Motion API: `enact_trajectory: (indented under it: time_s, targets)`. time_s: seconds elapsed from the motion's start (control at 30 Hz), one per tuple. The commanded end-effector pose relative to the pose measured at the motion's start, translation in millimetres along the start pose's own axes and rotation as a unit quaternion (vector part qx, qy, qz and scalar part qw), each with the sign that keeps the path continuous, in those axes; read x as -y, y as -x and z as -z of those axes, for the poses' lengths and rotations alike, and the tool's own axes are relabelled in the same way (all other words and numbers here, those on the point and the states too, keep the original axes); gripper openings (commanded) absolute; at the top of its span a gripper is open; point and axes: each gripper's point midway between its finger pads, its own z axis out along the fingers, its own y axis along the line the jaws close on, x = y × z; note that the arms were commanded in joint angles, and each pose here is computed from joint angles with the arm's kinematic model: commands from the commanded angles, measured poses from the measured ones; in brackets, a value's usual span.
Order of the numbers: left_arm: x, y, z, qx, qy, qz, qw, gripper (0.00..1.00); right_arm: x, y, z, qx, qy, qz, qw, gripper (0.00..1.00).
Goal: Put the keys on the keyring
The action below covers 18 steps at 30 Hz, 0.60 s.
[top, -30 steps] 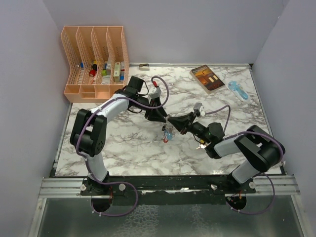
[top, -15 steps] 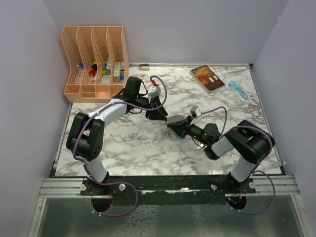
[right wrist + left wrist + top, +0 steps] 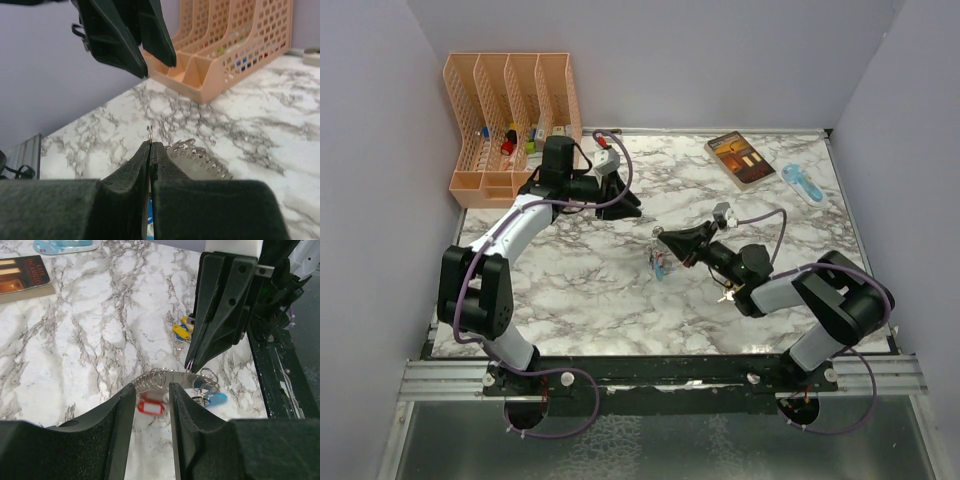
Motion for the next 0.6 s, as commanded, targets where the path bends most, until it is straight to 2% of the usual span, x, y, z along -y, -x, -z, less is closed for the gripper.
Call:
enact_trajectory:
  time_s: [0.0,0.23,0.57]
  targets:
    - [8.1,24.1,6.3,0.013,-0.001,-0.02,1.0,0.36,-38.0,105.4,-12.2,0.176,0.063,0.065,0.98,0.01]
    - [14.0,18.0,-0.6,0.016,-0.014,-0.01,1.0,0.35,-39.7,118.6,-20.3,0.201,0.056,0.062,0.976,0.01]
    - [11.5,4.6,-8.1,0.026,-0.018,0.01,0.999,0.35,-30.9,88.8,-27.9,0.178,0.056,0.042,0.982,0.01]
